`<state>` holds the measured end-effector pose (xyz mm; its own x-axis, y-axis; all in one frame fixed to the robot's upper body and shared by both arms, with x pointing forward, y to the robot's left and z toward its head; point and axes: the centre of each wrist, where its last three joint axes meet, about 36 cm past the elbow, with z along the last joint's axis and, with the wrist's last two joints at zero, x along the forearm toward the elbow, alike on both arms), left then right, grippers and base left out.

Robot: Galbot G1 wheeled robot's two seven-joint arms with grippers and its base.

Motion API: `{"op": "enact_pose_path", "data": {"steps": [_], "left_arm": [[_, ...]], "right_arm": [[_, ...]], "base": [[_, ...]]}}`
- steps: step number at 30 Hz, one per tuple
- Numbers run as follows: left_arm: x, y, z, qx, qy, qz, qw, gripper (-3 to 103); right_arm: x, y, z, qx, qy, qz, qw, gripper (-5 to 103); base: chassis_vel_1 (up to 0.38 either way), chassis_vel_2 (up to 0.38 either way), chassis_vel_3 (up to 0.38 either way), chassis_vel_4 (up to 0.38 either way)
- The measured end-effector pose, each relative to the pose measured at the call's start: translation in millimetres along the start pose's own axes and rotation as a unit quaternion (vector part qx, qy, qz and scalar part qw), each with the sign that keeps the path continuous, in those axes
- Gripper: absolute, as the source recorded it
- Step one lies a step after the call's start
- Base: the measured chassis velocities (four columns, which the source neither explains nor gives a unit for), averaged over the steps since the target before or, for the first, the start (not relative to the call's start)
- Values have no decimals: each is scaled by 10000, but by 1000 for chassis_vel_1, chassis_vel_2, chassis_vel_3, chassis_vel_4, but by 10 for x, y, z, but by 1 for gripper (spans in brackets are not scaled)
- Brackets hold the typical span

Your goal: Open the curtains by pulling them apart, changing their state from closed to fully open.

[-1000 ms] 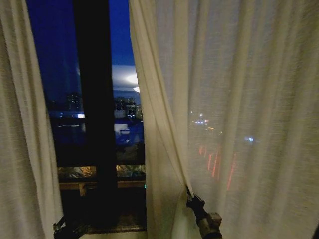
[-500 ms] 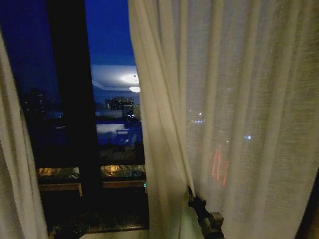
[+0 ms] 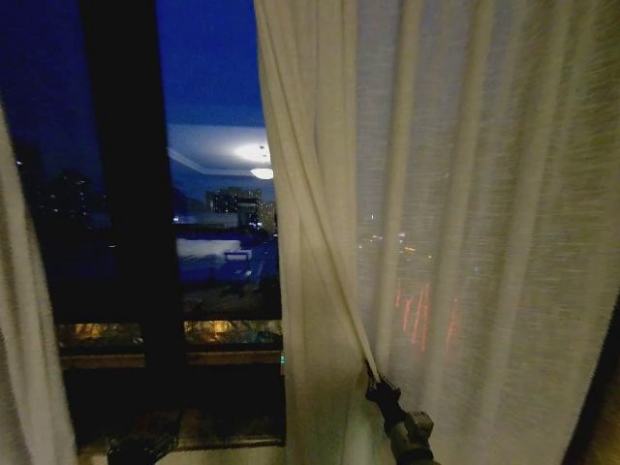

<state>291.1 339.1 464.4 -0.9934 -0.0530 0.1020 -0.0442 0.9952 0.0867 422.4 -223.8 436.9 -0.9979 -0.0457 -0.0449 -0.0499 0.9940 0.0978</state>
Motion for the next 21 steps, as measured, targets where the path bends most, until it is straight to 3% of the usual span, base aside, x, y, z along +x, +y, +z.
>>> {"op": "enact_pose_path", "data": {"steps": [12, 21], "left_arm": [[-9, 17, 12, -26, 23, -8, 10000, 100], [-30, 26, 45, -10, 60, -12, 10000, 100]], "right_arm": [[-36, 28, 21, 10, -29, -61, 10000, 0], [-31, 48, 30, 20, -18, -86, 10000, 0]], "base": [[-287, -276, 282, 284], [-173, -173, 172, 179]]}}
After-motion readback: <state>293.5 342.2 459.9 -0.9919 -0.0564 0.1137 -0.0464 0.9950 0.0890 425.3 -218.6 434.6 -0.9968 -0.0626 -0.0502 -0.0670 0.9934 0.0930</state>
